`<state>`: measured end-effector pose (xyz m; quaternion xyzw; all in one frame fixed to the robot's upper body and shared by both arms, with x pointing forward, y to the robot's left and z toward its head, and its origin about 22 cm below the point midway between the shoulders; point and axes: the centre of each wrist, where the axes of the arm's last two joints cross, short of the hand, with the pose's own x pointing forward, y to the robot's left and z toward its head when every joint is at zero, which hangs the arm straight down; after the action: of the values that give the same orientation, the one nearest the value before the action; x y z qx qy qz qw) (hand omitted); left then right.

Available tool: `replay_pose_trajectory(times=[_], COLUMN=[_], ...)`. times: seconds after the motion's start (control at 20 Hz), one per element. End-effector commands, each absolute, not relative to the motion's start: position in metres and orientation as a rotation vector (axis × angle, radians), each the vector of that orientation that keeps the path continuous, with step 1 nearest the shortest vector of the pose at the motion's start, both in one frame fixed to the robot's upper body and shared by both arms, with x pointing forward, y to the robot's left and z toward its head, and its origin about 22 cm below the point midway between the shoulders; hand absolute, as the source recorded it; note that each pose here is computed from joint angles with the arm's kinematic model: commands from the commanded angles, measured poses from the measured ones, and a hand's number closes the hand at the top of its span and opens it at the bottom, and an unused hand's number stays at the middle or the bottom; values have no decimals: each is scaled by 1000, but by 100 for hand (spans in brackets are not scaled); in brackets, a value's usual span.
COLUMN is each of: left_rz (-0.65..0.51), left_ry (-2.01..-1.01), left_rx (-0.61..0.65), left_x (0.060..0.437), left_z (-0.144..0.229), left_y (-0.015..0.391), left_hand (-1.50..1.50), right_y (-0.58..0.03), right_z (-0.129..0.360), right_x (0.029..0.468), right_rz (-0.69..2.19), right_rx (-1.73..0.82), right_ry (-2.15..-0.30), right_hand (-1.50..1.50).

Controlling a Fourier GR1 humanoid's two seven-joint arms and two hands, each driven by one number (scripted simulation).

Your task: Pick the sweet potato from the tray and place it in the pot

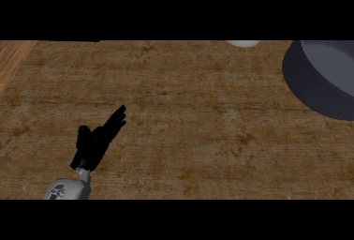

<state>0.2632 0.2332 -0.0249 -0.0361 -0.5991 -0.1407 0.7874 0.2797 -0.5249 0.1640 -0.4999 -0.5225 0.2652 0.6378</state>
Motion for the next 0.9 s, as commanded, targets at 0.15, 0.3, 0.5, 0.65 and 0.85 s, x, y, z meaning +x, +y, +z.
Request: replay_pose_trajectory(times=[0.15,0.3,0.5,0.65,0.85], left_rz=[-324,-333,-345,-344,-328], left_ry=[-1279,-1280,-1294,-1267,-1285], left_rx=[-101,-94,-91,-95,-75], left_x=[265,270,273,265,269], left_z=[-17,-11,-10,-26,-18], left_y=[224,237,225,226,235], left_hand=[0,0,0,0,0], right_y=[-490,-490,-486,-468,-459], right_z=[147,126,102,97,114], right_x=[319,324,330,347,364], right_rz=[838,848,777,805,571], right_rx=[-1283,-1118,-1006,-955,-909], right_ry=[-894,-735,-542,-557,-916], right_hand=[150,150,-150,-150,-150])
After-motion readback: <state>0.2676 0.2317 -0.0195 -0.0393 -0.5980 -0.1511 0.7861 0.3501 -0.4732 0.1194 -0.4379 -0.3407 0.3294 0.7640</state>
